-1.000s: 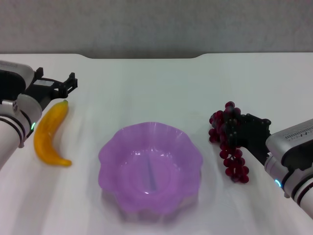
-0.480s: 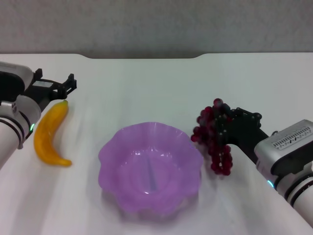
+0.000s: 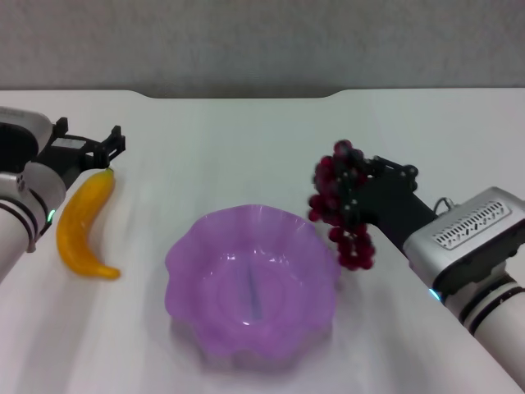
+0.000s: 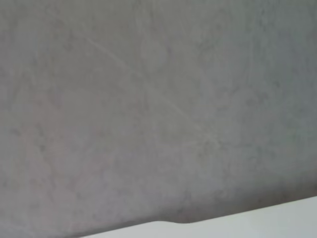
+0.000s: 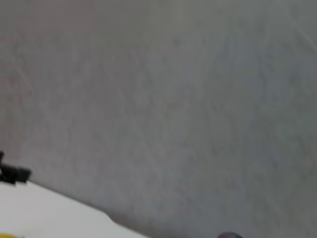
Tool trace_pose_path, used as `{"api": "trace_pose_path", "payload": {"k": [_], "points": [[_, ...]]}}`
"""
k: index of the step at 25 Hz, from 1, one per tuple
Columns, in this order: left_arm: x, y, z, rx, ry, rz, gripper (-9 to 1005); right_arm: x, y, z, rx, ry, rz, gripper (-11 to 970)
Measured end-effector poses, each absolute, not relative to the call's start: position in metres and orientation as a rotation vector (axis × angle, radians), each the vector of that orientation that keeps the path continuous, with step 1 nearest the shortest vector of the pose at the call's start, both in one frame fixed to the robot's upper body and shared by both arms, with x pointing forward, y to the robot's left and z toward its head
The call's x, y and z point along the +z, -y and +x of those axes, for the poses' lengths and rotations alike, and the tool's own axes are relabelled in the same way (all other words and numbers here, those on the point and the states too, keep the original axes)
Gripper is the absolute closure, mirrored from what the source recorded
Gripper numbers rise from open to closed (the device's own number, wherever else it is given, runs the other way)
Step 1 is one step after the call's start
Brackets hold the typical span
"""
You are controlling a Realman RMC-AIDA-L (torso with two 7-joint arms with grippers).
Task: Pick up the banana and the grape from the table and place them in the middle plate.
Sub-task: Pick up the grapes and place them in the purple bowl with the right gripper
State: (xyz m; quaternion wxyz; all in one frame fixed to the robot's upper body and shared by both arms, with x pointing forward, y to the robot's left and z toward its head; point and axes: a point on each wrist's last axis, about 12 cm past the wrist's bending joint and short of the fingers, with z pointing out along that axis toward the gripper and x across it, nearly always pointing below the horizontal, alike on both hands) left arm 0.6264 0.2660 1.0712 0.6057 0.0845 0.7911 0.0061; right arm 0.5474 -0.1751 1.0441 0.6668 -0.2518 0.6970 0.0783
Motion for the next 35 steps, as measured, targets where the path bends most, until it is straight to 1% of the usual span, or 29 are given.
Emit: {"api": "trace_pose_path", "payload": {"k": [13, 22, 30, 35], "points": [[1.068, -0.270, 0.623, 0.025, -1.838, 0.192, 104, 1.072, 0.150, 0.542, 0.170, -1.470, -0.611, 774], [1.070, -0.269, 0.625, 0.022, -1.835, 0.195, 105, 1.071, 0.119, 0.521, 0.277, -1.436, -0.707, 776], [1.068, -0.269, 0.625, 0.026, -1.840, 0.198, 105, 1.067, 0.117, 0.515, 0.301, -1.467, -0.710, 776], [1.071, -0.265, 0.628, 0.019, -1.831, 0.207, 105, 1.060, 0.116, 0.518, 0.300, -1.510, -0.757, 777]]}}
